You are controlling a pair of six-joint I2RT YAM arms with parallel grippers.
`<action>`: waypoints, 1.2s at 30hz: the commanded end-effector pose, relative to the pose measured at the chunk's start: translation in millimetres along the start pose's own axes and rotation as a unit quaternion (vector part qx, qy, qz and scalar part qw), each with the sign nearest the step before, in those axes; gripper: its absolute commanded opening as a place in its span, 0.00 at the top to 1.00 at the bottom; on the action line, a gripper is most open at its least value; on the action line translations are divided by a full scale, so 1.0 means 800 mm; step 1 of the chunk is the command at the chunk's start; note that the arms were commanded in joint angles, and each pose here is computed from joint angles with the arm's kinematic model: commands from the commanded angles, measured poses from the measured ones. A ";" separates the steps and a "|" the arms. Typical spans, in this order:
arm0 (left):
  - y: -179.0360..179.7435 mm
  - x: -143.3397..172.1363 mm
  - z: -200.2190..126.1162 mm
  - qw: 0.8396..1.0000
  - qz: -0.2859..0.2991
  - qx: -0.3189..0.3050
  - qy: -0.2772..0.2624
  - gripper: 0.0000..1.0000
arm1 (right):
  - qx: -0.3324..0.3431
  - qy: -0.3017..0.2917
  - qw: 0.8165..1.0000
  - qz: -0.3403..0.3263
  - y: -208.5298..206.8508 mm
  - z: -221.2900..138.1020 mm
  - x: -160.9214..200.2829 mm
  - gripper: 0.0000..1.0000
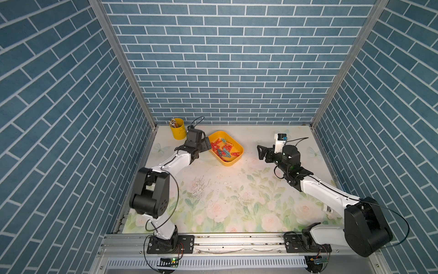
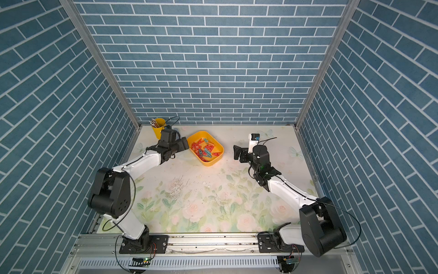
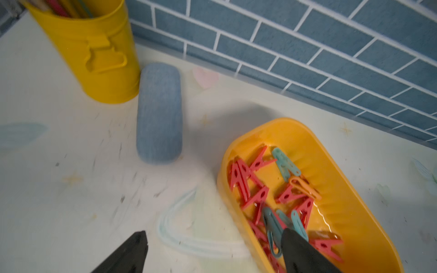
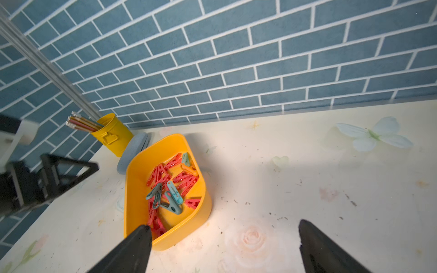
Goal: Take the clothespins out of the storage box
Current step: Adjust the storage box at the center of the board.
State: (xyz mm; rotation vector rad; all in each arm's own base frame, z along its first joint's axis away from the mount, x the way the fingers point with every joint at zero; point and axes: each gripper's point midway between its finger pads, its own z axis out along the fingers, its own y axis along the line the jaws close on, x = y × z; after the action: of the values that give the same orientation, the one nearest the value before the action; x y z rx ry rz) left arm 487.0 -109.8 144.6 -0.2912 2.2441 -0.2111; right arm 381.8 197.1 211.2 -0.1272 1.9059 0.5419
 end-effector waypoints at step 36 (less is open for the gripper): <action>-0.008 0.117 0.046 0.981 0.104 -0.012 0.164 0.30 | 0.176 0.233 0.956 -0.021 -0.042 0.180 0.143 0.01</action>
State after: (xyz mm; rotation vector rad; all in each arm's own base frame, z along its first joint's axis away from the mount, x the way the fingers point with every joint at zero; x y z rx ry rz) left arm 471.4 -132.3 48.2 -0.0227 2.5832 -0.0643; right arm 465.8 269.3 66.7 -0.0740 2.3881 0.2414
